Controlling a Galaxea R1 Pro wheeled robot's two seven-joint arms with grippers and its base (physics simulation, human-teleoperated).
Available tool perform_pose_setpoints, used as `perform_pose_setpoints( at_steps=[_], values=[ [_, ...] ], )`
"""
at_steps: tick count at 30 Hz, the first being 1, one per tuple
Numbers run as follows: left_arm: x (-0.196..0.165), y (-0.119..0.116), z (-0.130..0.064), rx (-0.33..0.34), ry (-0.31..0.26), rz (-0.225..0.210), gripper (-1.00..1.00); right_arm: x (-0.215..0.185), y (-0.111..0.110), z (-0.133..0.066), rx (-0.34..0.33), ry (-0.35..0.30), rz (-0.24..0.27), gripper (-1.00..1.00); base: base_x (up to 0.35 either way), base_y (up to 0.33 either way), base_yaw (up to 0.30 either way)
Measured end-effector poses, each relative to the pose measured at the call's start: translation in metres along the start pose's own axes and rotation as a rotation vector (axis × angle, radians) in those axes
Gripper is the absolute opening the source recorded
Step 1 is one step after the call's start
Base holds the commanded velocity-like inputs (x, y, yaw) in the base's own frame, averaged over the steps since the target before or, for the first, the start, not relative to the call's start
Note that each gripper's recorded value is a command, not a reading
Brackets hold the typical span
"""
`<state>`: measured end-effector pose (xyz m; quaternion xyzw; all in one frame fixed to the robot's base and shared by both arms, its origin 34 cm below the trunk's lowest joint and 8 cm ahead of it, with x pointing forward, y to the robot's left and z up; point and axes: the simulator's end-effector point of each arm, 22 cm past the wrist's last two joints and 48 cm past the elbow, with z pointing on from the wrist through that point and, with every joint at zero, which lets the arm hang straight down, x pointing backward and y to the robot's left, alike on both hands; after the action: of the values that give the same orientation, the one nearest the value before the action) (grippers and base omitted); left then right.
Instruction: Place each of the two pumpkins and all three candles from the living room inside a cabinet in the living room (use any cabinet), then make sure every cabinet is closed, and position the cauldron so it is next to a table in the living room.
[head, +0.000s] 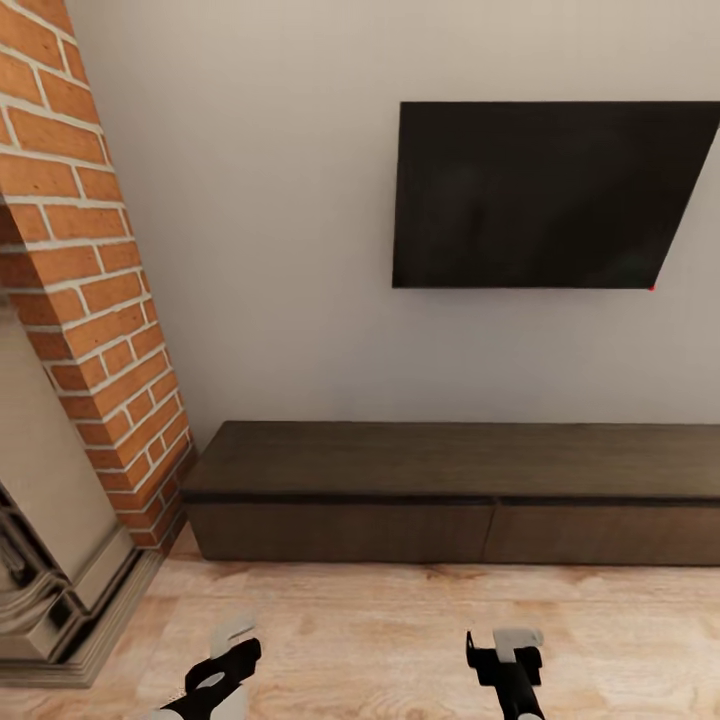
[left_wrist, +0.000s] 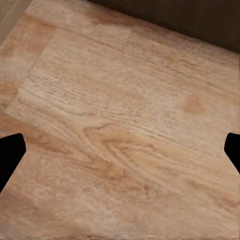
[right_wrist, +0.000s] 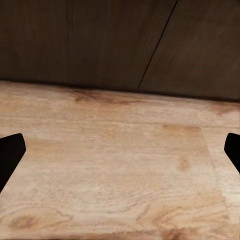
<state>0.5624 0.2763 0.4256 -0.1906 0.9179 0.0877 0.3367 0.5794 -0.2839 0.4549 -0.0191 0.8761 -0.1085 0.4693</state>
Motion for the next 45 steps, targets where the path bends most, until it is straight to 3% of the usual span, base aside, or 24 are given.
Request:
perform_pose_setpoints(
  at_steps=[10,14,21,23,26,30,38,43,45],
  values=[
    [0.056,0.031,-0.025,-0.033,0.088,0.033,1.00,-0.016,-0.003,-0.010,-0.002,-0.005,0.002,1.00,0.000,0.000,0.274],
    [0.076,0.074,-0.032,-0.083,0.109,0.056,1.00,-0.024,-0.001,-0.014,-0.007,-0.008,0.002,1.00,0.000,0.000,0.279],
    [0.094,0.117,-0.051,-0.084,0.074,0.066,1.00,-0.038,-0.005,-0.020,-0.006,-0.020,0.006,1.00,0.000,0.000,0.279],
    [0.097,0.125,-0.059,-0.085,0.035,0.064,1.00,-0.040,-0.007,-0.023,-0.005,-0.027,0.006,1.00,0.000,0.000,0.279],
    [0.086,0.127,-0.067,-0.083,-0.030,0.052,1.00,-0.037,-0.008,-0.032,-0.007,-0.035,0.010,1.00,0.000,0.000,0.279],
    [0.085,0.131,-0.077,-0.085,-0.051,0.049,1.00,-0.037,-0.005,-0.053,-0.019,-0.108,0.035,1.00,0.000,0.000,0.279],
    [0.080,0.140,-0.099,-0.090,-0.106,0.046,1.00,-0.049,-0.009,-0.068,-0.016,-0.143,0.053,1.00,0.000,0.000,0.279],
    [0.074,0.141,-0.107,-0.092,-0.112,0.045,1.00,-0.054,-0.015,-0.073,-0.008,-0.139,0.052,1.00,0.000,0.000,0.279],
    [0.079,0.139,-0.108,-0.089,-0.089,0.051,1.00,-0.054,-0.017,-0.074,-0.005,-0.137,0.053,1.00,0.000,0.000,0.280]
  ],
)
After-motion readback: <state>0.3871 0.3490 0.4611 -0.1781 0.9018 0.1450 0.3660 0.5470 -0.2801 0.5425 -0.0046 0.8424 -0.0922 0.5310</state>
